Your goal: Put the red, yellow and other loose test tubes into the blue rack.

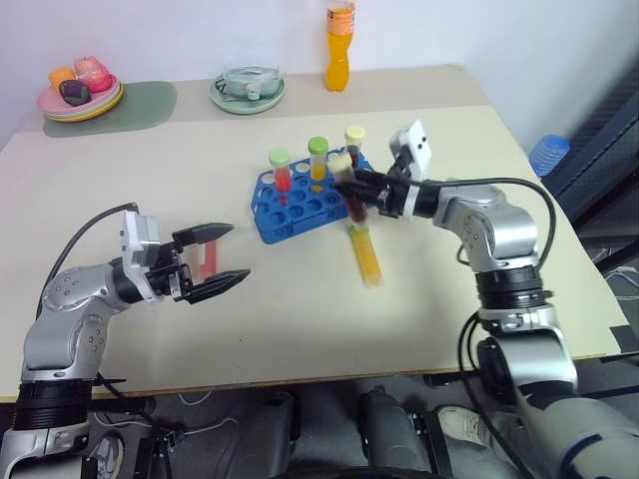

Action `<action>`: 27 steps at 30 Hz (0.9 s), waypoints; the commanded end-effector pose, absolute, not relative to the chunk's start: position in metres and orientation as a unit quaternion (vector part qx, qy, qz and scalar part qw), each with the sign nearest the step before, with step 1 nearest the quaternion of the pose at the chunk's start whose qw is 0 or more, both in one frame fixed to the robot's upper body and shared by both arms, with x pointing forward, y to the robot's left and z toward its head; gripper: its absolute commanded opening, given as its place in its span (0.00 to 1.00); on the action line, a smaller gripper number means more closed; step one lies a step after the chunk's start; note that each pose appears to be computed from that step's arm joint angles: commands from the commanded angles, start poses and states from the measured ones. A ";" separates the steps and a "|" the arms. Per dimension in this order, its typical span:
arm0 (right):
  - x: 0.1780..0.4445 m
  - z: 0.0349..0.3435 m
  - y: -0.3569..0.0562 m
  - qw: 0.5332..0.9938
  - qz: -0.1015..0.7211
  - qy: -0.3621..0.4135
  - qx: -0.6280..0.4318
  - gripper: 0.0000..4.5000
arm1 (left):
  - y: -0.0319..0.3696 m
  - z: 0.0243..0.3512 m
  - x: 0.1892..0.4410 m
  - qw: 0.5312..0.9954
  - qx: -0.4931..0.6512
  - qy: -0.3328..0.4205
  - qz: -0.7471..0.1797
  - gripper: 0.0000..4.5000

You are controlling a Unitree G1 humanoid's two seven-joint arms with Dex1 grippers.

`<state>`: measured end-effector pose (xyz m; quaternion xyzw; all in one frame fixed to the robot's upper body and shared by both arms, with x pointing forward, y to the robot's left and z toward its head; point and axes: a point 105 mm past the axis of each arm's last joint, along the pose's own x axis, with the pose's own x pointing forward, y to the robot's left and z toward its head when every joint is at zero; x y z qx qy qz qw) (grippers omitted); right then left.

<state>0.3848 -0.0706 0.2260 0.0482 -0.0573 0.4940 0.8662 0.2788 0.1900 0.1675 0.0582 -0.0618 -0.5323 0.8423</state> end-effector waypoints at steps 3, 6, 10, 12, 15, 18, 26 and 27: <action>0.404 0.256 -0.076 0.887 0.405 -0.198 0.098 0.25 | 0.186 0.181 0.275 0.842 0.064 -0.086 -0.529 1.00; 0.411 0.255 -0.073 0.892 0.375 -0.224 0.117 0.25 | 0.184 0.184 0.275 0.844 0.063 -0.090 -0.526 1.00; 0.425 0.247 -0.076 0.907 0.313 -0.248 0.137 0.25 | 0.178 0.190 0.275 0.847 0.059 -0.099 -0.518 1.00; 0.429 0.238 -0.075 0.913 0.300 -0.246 0.130 0.25 | 0.176 0.193 0.275 0.851 0.052 -0.105 -0.511 1.00; 0.432 0.227 -0.074 0.917 0.296 -0.237 0.124 0.25 | 0.175 0.193 0.276 0.859 0.042 -0.110 -0.499 1.00; 0.434 0.214 -0.075 0.922 0.290 -0.225 0.126 0.25 | 0.175 0.191 0.278 0.870 0.034 -0.114 -0.478 1.00; 0.439 0.204 -0.084 0.931 0.258 -0.218 0.137 0.25 | 0.175 0.181 0.281 0.883 0.026 -0.116 -0.454 1.00; 0.439 0.204 -0.085 0.931 0.258 -0.218 0.136 0.25 | 0.175 0.181 0.281 0.883 0.026 -0.115 -0.454 1.00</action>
